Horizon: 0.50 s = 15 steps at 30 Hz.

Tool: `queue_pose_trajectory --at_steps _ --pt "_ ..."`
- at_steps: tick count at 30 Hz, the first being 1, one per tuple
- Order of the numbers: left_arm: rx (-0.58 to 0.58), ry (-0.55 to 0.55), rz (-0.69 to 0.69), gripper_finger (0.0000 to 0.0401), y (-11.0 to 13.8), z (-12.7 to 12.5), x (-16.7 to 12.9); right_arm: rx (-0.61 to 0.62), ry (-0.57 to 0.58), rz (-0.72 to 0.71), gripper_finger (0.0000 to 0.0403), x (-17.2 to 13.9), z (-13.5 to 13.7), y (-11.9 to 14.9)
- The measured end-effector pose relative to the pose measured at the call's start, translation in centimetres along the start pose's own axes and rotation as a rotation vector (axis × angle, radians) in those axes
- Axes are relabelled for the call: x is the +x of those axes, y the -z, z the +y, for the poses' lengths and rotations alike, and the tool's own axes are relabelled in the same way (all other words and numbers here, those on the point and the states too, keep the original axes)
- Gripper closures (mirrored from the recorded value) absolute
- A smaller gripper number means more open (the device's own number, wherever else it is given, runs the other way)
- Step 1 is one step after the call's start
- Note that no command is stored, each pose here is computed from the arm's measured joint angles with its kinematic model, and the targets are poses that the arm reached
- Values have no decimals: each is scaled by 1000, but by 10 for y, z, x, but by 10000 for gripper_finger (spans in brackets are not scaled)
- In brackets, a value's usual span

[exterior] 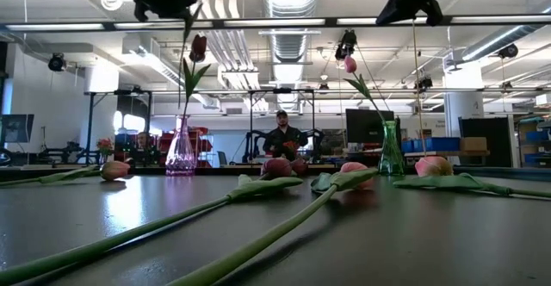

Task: Sort flowers into vase by color
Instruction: Put the bottom left red flower into the purple vase

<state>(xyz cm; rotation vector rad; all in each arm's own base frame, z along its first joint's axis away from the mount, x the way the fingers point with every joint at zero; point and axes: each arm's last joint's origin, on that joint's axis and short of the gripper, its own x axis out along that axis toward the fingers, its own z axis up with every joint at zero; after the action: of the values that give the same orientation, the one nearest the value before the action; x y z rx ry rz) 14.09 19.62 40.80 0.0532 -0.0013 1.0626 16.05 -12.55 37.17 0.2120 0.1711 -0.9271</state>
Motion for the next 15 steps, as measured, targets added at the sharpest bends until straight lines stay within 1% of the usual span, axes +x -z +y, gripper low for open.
queue_pose_trajectory --at_steps 8,15 --pt "29 12 46 401 11 -3 22 -1 0 1 393 0 0 0" --pt "33 8 75 401 20 -3 27 -3 0 1 393 0 0 0"
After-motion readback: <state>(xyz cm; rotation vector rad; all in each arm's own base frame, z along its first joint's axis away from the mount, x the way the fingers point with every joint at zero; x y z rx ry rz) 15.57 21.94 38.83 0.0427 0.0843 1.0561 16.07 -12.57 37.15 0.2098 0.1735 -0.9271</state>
